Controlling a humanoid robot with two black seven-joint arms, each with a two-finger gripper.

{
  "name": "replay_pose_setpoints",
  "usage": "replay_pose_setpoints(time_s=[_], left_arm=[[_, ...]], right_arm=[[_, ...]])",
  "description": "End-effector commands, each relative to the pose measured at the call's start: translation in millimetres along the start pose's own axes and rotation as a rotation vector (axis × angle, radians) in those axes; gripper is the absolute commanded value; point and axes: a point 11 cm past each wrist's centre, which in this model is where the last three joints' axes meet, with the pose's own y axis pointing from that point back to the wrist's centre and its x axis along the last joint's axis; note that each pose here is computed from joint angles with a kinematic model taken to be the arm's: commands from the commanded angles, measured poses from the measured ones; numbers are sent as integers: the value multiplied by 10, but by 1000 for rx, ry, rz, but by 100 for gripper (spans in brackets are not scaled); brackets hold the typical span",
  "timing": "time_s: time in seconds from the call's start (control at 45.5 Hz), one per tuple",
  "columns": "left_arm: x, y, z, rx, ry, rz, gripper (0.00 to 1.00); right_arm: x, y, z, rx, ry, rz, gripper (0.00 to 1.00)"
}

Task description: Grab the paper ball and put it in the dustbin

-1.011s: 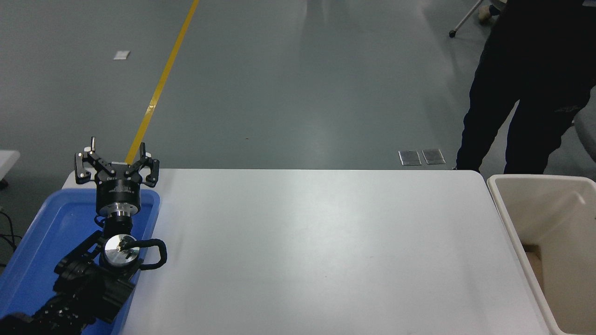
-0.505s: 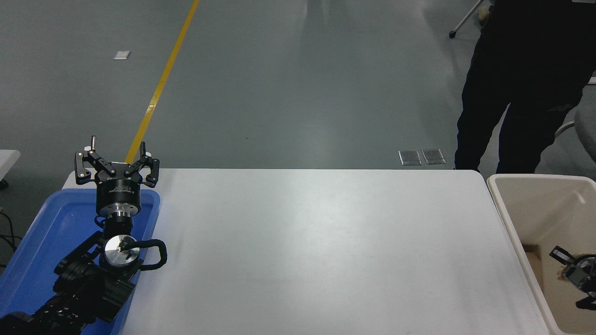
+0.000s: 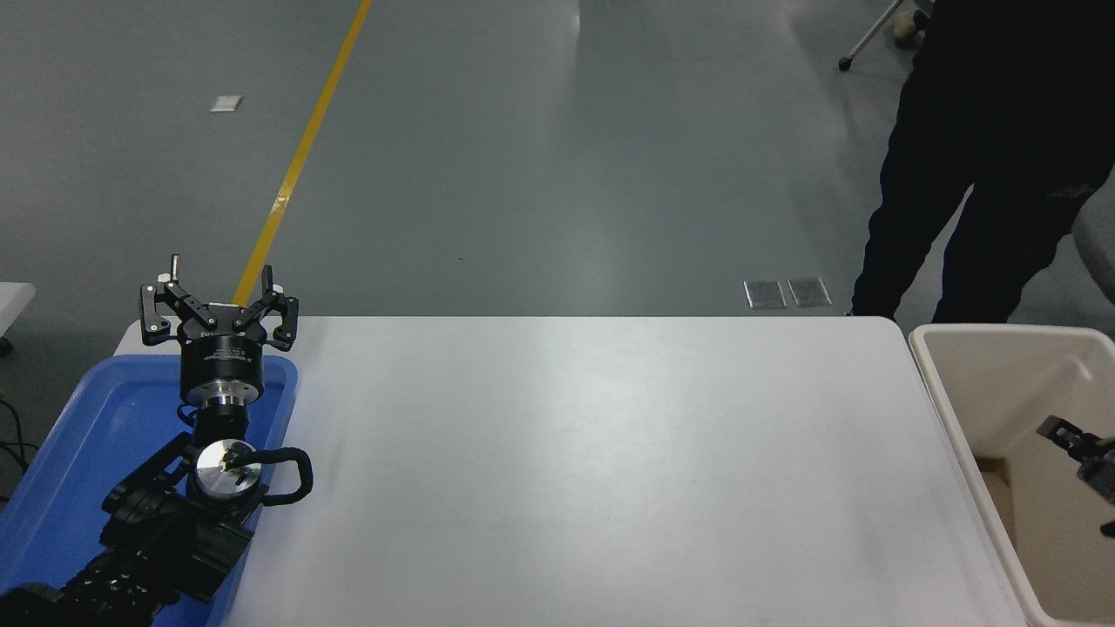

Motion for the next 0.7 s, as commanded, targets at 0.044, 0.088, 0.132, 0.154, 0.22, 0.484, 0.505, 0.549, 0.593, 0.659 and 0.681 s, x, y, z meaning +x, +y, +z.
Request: replay_pose_setpoints(time_s=[0.044,0.088,0.132,0.154,0.22,0.484,0.505,0.549,0.593,0.659,0.681], left_arm=[[0,1,-4,2,-1,0,99],[1,1,-3,1,0,0,99],[1,1,-1,0,0,0,99],[0,1,-2,1,-1,0,99],[1,1,-3,1,0,0,99],[7,7,-3,2,0,2,99],[6,7,-4,3,-1,1,99],[7,7,-3,2,0,2,99],[7,7,-3,2,0,2,99],[7,7,-3,2,0,2,99],[7,7,-3,2,0,2,99]], right_arm=[[1086,932,-601,164,249,13,100],[1166,1153,-798,210,271,-16,100],[1194,1413,-1034,270,299,-66,100],[1188,1546,-1138,299,316,-96,100],[1103,1926,-1441,378,389,-183,100],[519,2994,-2361,500,788,-274,100],[463,3043,-2395,502,809,-294,100],[338,3125,-2447,504,837,-345,100],[219,3201,-2485,516,844,-405,100],[71,3320,-2530,539,828,-495,100],[22,3354,-2544,544,819,-526,100]])
